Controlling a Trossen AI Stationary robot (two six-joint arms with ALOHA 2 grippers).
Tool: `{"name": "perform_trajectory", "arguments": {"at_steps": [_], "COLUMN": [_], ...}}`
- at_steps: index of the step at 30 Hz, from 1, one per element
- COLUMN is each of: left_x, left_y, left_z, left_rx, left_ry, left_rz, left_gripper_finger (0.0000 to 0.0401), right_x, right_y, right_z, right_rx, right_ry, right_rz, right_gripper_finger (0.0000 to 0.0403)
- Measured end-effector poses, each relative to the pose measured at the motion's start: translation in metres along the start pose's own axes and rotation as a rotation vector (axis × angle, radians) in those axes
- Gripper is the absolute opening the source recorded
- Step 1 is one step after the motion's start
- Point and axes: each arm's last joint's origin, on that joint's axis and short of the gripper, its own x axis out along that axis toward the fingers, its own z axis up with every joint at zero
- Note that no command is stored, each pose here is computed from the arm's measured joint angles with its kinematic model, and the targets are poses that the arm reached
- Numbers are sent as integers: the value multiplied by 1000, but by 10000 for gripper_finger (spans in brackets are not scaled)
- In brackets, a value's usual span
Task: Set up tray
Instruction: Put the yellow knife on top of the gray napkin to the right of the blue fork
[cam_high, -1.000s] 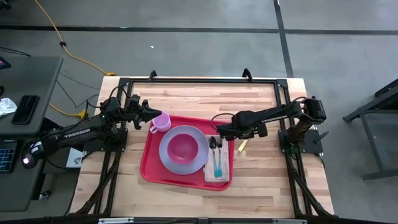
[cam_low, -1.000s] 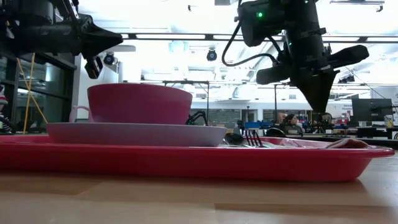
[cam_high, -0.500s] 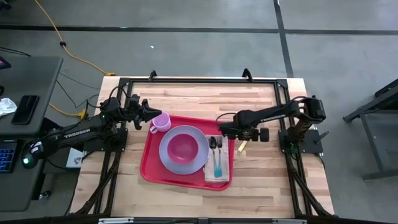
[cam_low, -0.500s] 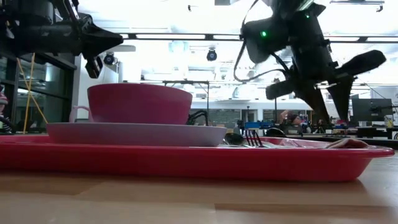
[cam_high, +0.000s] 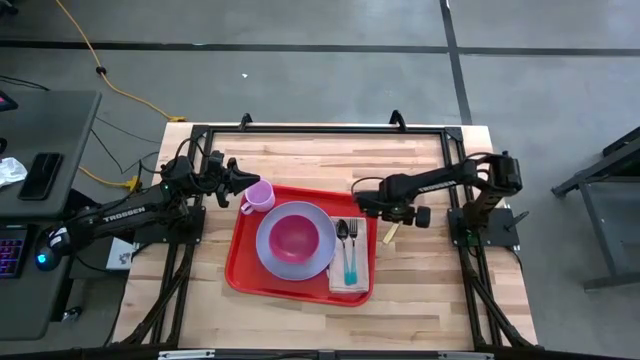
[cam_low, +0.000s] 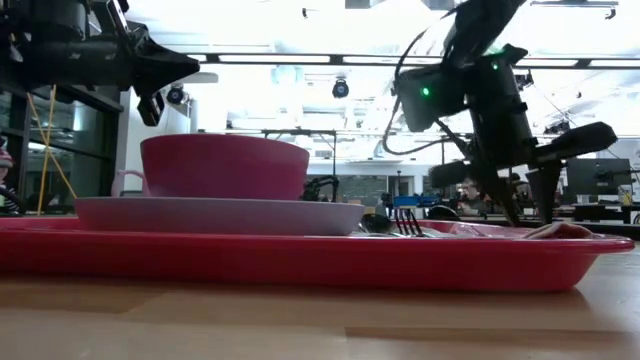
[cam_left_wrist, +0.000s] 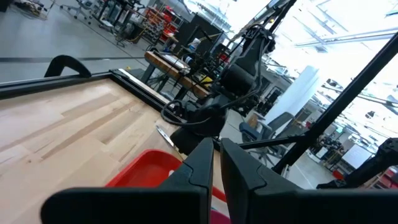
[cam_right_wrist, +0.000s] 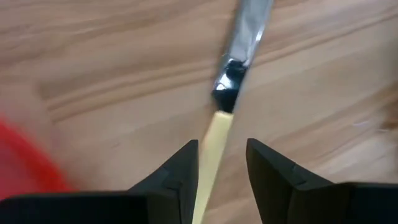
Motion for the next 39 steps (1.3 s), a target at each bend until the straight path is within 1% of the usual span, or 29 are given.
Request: {"name": "perform_trajectory", "arguments": {"at_steps": [3,5,11,15,27,32,39], "left_x": [0,0,0,0,0,0,0], "left_y": [0,0,1,1,1,1,1], "left_z": [0,0,0,0,0,0,-1], "left_rx": [0,1,2,0,7,8,24], "left_ry": [0,-2,-12,-8,-9,-8,3], "left_rz": [0,3,20,22,24,24,10], "left_gripper_finger": [62,62,62,62,62,62,62], "right_x": [6,9,19,22,24,24,24], "right_y": [-3,-3,1,-1,-2,-2,-2], "right_z": [4,5,5,6,6,5,5], "right_rx": [14,21,29,49,40,31,15], "right_ry": [4,10,36,40,38,43,45], "right_rz": [-23,-12,78,65,49,49,48], "right_gripper_finger": [115,115,115,114,112,87,25]}}
